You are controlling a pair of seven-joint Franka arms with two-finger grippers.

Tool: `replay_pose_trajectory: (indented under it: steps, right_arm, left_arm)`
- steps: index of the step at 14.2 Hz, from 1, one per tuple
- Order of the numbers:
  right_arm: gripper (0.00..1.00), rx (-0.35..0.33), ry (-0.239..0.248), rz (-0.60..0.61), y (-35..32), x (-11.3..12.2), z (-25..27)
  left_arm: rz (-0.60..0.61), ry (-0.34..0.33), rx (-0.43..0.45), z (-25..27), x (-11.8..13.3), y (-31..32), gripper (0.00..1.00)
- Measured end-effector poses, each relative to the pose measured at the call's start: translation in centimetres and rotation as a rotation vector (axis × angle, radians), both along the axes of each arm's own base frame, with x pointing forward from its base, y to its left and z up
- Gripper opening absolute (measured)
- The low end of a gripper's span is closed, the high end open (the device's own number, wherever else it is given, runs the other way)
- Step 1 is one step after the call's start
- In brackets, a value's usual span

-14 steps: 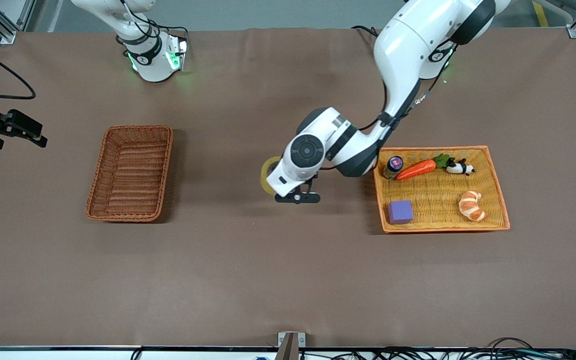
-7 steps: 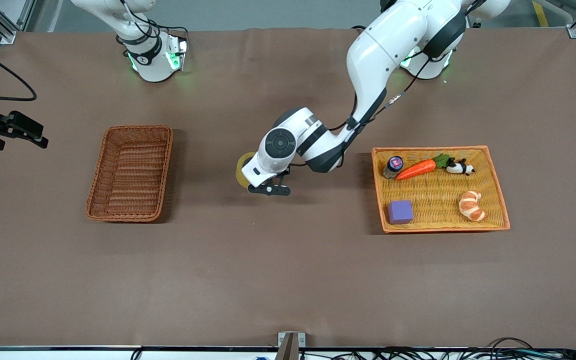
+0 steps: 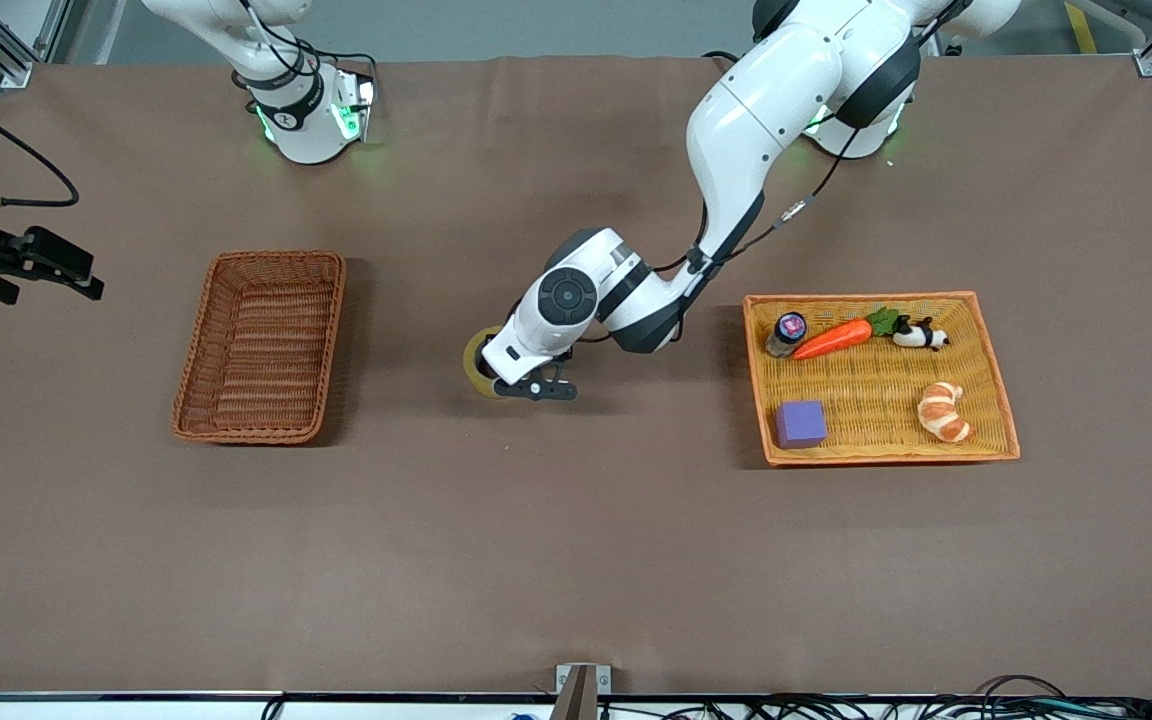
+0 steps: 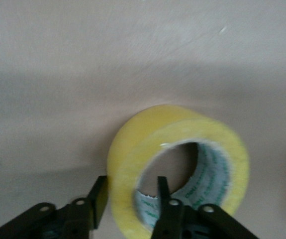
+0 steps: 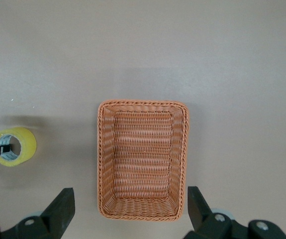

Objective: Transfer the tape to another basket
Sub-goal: 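Lift the tape roll and set it on the table beside the tray, then reach the right gripper to the tape while the left gripper withdraws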

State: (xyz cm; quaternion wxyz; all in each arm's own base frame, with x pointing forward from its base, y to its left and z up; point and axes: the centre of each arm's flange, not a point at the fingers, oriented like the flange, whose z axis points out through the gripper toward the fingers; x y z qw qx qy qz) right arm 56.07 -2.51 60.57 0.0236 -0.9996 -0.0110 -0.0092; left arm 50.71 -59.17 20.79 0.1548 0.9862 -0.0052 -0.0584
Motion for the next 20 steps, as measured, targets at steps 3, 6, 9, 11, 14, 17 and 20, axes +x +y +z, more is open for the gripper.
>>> replay_pose_trajectory:
  steps: [3, 6, 9, 11, 14, 17, 20]
  right_arm:
    - [1.00, 0.005, 0.015, 0.006, 0.4, 0.3, -0.8]
    - [1.00, 0.009, 0.037, 0.050, 2.9, 0.7, -3.1]
    - [1.00, 0.010, 0.036, 0.121, 9.0, 1.3, -7.0]
    - [1.00, 0.016, 0.028, 0.108, 14.1, 1.2, -10.5]
    - [1.00, 0.016, 0.050, 0.051, 22.6, -1.0, -15.9]
    - [1.00, -0.017, 0.059, -0.026, 28.9, -2.6, -21.3]
    - [1.00, -0.029, 0.058, -0.110, 34.6, -4.0, -27.0]
  left_arm:
    - [0.046, -0.002, -0.016, 7.3, 2.3, 1.6, 0.84]
    - [0.032, 0.073, 0.077, 12.7, 3.0, 4.9, 1.00]
    - [0.058, 0.106, 0.152, 17.4, 5.1, 10.6, 1.00]
    - [0.077, 0.070, 0.184, 20.4, 7.0, 16.1, 1.00]
    - [0.103, -0.001, 0.231, 25.9, 7.5, 25.0, 1.00]
    - [0.084, -0.061, 0.242, 30.9, 7.0, 33.2, 1.00]
    - [0.068, -0.096, 0.248, 33.8, 6.5, 37.4, 1.00]
